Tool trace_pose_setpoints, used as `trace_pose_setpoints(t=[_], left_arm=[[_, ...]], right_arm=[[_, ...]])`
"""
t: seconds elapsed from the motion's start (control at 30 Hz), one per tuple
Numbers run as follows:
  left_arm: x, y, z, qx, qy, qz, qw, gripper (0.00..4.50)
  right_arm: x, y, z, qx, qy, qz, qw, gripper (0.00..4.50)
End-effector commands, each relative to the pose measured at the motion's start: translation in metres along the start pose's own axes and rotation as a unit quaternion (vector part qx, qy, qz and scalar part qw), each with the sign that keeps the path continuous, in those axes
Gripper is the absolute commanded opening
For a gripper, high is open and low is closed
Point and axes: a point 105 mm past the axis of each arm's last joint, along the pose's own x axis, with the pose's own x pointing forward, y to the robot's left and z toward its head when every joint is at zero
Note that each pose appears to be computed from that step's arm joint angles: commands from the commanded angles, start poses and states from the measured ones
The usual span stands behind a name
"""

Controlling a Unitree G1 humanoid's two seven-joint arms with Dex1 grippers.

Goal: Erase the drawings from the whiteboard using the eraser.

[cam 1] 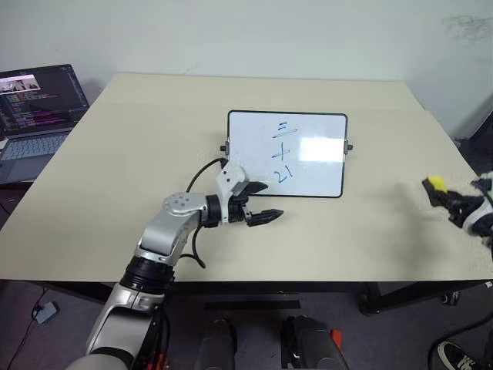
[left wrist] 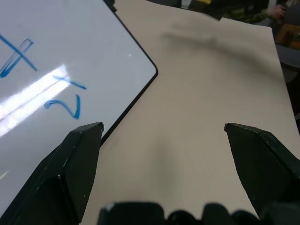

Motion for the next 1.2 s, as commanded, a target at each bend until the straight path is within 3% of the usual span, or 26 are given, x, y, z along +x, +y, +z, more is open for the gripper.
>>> trace_pose_setpoints(t=[0.03, 0.37, 0.67, 0.8, 0.97, 1.2], left_arm=[[-0.009, 0.012, 0.015, 0.024, -0.016, 0.024, 0.999, 4.5], [-0.027, 0.031, 0.017, 0.024, -0.017, 0.086, 0.996, 4.5], [-0.059, 0.058, 0.017, 0.013, -0.016, 0.198, 0.98, 4.5], [-0.068, 0.064, 0.018, 0.015, -0.017, 0.231, 0.973, 4.5], [-0.074, 0.069, 0.018, 0.017, -0.014, 0.259, 0.966, 4.5], [-0.07, 0.067, 0.022, 0.028, -0.017, 0.254, 0.967, 4.5]], right_arm=[[0.003, 0.037, 0.035, 0.012, -0.057, 0.062, 0.996, 1.09], [0.038, 0.144, 0.071, 0.029, -0.105, 0.203, 0.973, 1.09], [0.082, 0.208, 0.085, -0.148, -0.131, 0.211, 0.957, 1.09], [0.093, 0.231, 0.087, -0.176, -0.145, 0.231, 0.946, 1.08], [0.107, 0.256, 0.079, -0.313, -0.14, 0.241, 0.908, 1.08], [0.12, 0.266, 0.072, -0.37, -0.125, 0.254, 0.885, 1.08]])
